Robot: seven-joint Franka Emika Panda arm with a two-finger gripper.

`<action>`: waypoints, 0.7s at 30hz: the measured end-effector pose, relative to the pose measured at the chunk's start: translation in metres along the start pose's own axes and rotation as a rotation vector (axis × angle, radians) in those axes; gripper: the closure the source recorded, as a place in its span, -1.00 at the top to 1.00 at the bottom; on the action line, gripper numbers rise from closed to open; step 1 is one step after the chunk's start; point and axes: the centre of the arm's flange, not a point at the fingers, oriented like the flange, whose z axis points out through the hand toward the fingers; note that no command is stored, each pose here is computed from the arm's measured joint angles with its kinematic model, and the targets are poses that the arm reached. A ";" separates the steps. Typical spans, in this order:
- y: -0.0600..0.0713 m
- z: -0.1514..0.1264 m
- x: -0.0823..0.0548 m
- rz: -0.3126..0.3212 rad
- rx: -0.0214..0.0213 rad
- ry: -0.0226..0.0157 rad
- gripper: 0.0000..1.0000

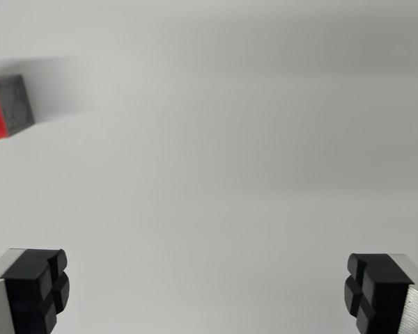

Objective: Destack cube

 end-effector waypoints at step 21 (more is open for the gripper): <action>-0.039 0.030 -0.040 -0.041 0.0089 0.0051 1.00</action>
